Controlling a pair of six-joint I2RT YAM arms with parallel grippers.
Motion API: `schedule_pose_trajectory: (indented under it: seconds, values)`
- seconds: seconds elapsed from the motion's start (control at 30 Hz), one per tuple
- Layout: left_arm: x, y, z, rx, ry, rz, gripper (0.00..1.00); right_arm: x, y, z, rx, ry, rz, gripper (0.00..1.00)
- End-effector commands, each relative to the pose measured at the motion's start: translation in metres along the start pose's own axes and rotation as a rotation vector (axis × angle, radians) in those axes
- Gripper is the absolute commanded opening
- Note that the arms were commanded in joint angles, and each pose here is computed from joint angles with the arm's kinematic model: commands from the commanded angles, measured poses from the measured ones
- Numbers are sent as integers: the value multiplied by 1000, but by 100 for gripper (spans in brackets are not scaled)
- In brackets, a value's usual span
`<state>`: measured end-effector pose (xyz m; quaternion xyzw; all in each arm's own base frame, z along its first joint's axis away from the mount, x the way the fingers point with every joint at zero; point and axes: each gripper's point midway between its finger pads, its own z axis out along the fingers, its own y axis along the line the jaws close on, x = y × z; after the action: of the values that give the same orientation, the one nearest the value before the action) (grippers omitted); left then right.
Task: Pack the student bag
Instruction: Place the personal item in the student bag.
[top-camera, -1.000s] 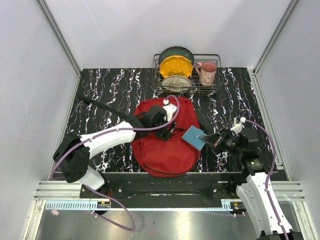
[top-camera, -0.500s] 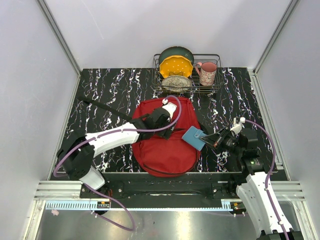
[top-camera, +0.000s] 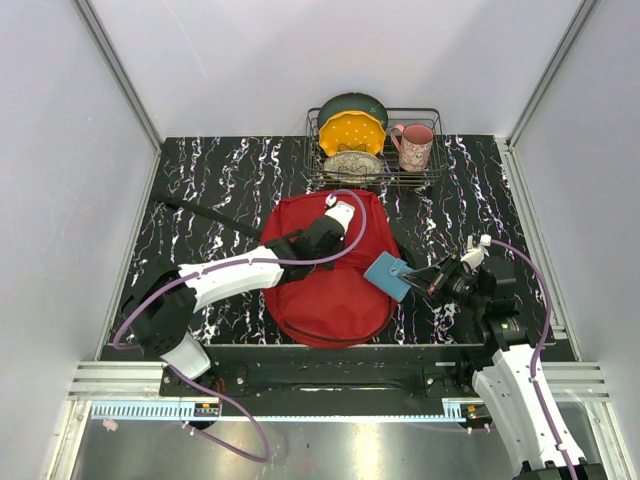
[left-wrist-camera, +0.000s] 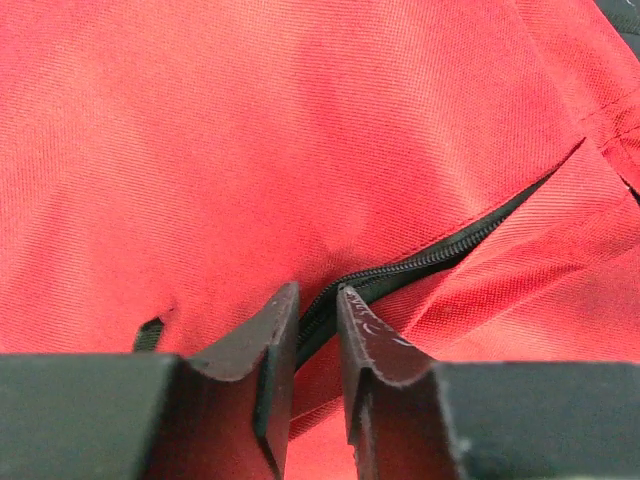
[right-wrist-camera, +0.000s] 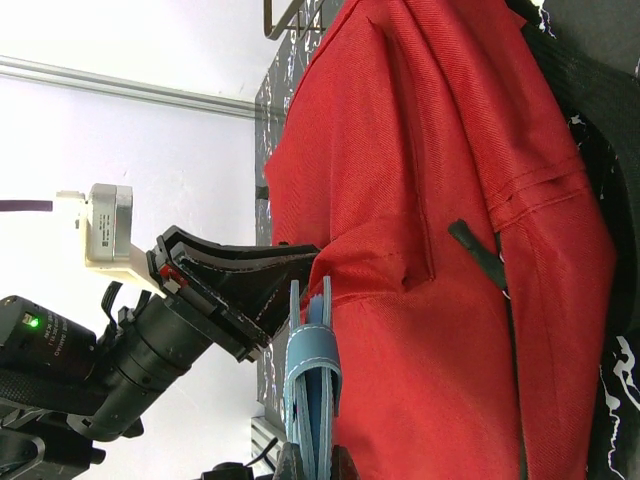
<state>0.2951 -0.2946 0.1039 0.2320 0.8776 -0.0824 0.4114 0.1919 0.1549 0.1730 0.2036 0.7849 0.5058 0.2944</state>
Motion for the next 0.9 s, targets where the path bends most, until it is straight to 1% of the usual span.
schedule_pose_trajectory:
  seconds: [0.0, 0.03, 0.07, 0.1, 0.13, 0.27, 0.6, 0.73, 0.77, 0.83, 0.87]
  values:
    - [-1, 20, 6, -95, -18, 1, 20, -4, 9, 0, -37, -19, -28, 0]
    - [-2, 19, 5, -89, -22, 1, 15, -3, 9, 0, -38, -17, -28, 0]
    - [-3, 19, 4, -89, -23, -1, 5, -3, 9, 0, -39, -18, -29, 0]
    - [-7, 19, 1, -86, -31, -3, 1, -3, 8, 0, -38, -17, -28, 0]
    - [-10, 19, -1, -84, -40, -7, 0, -3, 8, 0, -37, -16, -26, 0]
    - [-24, 23, -12, -95, -62, -8, 0, -3, 8, 0, -43, -22, -20, 0]
    - [-81, 31, -59, -96, -195, -59, 0, -3, 25, 4, -135, 16, 5, 0]
    - [-92, 29, -68, -75, -218, -68, 0, -3, 31, 7, -162, 40, 18, 0]
    - [-92, 28, -69, -71, -216, -68, 0, -6, 37, 7, -189, 29, 0, 0]
    - [-94, 26, -70, -58, -215, -74, 0, -9, 38, 9, -194, 21, 30, 0]
    - [-94, 25, -70, -55, -215, -82, 0, -13, 45, 9, -229, 6, 17, 0]
